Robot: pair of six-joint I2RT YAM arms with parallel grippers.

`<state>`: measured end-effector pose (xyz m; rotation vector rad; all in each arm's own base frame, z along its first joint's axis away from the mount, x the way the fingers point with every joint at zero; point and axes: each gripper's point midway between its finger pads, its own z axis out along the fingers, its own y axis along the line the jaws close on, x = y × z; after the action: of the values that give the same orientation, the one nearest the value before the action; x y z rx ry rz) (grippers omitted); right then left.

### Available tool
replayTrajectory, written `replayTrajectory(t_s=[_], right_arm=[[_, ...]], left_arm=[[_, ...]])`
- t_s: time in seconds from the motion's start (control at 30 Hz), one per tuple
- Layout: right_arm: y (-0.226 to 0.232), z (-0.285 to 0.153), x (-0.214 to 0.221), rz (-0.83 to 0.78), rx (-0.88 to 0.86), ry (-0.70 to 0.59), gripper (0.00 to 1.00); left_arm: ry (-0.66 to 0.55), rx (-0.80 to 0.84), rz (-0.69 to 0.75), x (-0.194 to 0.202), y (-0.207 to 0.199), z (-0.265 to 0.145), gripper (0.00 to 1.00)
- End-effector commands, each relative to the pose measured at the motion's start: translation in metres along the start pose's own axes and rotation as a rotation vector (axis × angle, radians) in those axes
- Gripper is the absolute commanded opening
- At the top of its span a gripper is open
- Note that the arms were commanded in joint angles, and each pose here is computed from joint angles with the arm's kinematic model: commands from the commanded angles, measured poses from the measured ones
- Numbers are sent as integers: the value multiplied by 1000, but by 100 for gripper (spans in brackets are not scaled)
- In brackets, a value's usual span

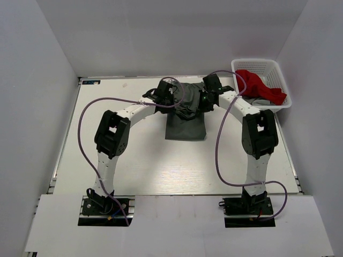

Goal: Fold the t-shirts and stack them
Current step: Fold the folded rectangular tshirt in 1/3 of the way

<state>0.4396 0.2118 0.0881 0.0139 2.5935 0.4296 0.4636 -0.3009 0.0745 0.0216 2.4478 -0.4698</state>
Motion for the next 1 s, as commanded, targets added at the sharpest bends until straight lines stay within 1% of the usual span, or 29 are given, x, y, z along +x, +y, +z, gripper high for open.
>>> replayTrajectory(t_s=[0.0,0.07,0.1,0.13,0.17,0.2,0.23,0.27,0.3,0.33,0.37,0.4,0.43,0.47,0.5,0.53,0.57,0.6,0.63,0.67,0.7,0.73,0.77,0.8,0.83,0.87,0.9,0.97], right_arm=[[11,1,-22,-8,-72,-38,0],[8,6,-27,2,-77,-49,1],[8,6,-29,5,-80,-55,4],[6,11,-28,9,-78,-48,8],[4,13,-29,13,-90,-44,20],[5,12,-41,11,-97,-68,26],[4,14,-43,15,-97,-70,33],[1,16,-53,7,-95,-89,45],[0,17,-56,7,-99,-88,50],[3,10,-74,-6,-128,-123,57],[4,8,-78,-17,-141,-129,61],[9,4,-81,-24,-175,-133,68],[10,1,-82,-37,-187,-136,73],[14,-12,-86,-57,-201,-157,78],[15,-15,-86,-79,-206,-165,90],[11,-8,-65,-86,-196,-122,90],[15,-29,-70,-105,-206,-160,90],[7,-17,-44,-96,-204,-117,90],[7,-19,-39,-101,-212,-118,90],[11,-30,-41,-106,-223,-140,90],[6,-32,-31,-96,-217,-131,90],[13,-38,-27,-113,-236,-130,90],[7,-31,-10,-122,-232,-93,90],[11,-38,-7,-144,-250,-100,90],[27,-39,1,-175,-314,-88,90],[26,-34,16,-175,-321,-51,90],[35,-36,21,-190,-346,-44,90],[35,-37,37,-178,-335,-10,90]], left_arm=[[-69,54,2,-30,-11,-4,4],[-77,62,5,-35,-10,-2,11],[-86,67,5,-36,-10,2,13],[-97,73,5,-39,-12,2,22],[-106,68,-3,-45,-7,5,31],[-111,70,-3,-48,-8,8,41],[-120,79,-10,-56,-7,9,53],[-138,79,-18,-70,-6,11,77],[-141,80,-18,-74,-8,11,83],[-168,82,-27,-93,-8,4,91],[-185,80,-25,-104,-5,-1,100],[-185,80,-25,-106,-6,1,100],[-208,83,-31,-117,-4,-6,100],[-211,83,-22,-119,-5,-12,100],[-237,96,-21,-128,-10,-29,100],[-213,82,-10,-116,-4,-32,100],[-216,84,-10,-112,-3,-39,100],[-204,78,-10,-98,3,-54,100],[-165,59,-12,-78,13,-42,100],[-225,78,-11,-89,9,-69,100],[-217,76,-25,-79,13,-75,100],[-162,50,-41,-48,27,-72,100],[-198,68,-39,-51,24,-95,100],[-139,39,-55,-19,39,-93,100],[-129,45,-62,-7,37,-97,100],[-112,44,-66,6,39,-101,100],[-78,43,-89,28,46,-108,100],[-13,114,-108,61,43,-114,100]])
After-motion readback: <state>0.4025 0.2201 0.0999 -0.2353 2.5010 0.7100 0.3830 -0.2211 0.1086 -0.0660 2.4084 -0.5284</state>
